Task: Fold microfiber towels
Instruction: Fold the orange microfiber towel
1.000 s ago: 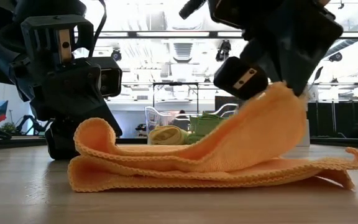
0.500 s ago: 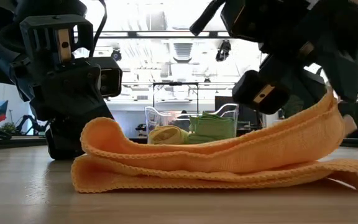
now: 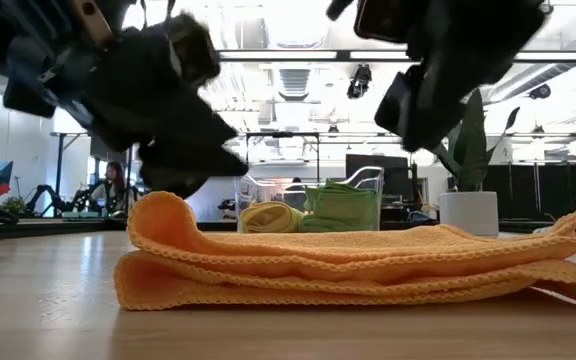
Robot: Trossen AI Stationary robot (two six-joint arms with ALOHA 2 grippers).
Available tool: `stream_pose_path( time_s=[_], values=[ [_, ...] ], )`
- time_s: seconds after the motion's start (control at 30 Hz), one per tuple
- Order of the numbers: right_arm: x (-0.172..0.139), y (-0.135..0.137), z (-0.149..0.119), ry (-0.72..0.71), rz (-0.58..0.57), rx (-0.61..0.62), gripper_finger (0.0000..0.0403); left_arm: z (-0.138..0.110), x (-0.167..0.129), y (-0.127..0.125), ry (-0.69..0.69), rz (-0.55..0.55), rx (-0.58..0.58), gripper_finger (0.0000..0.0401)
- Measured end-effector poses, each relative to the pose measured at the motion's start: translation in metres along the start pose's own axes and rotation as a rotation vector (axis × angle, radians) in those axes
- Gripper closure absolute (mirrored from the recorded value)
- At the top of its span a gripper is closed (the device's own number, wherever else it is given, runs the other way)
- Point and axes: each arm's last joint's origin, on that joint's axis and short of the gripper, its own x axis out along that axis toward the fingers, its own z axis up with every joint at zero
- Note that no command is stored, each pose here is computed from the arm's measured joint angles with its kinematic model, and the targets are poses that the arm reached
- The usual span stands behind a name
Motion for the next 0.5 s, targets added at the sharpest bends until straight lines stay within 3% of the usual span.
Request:
stream_pose_path(
  time_s=[0.17, 0.37, 0.5],
  values=[
    [0.006, -0.009, -0.019, -0.206, -0.104, 0.117, 0.0229, 0.007, 0.007, -0.003, 0.024, 0.053, 0.213, 0.0272],
    [0.016, -0.008, -0.037, -0.191, -0.126, 0.134, 0.0169, 0.000, 0.014, 0.000, 0.167, 0.101, 0.221, 0.0270],
    [0.020, -0.004, -0.042, -0.183, -0.131, 0.110, 0.0121, 0.002, 0.017, -0.002, 0.166, 0.085, 0.219, 0.0251]
  ],
)
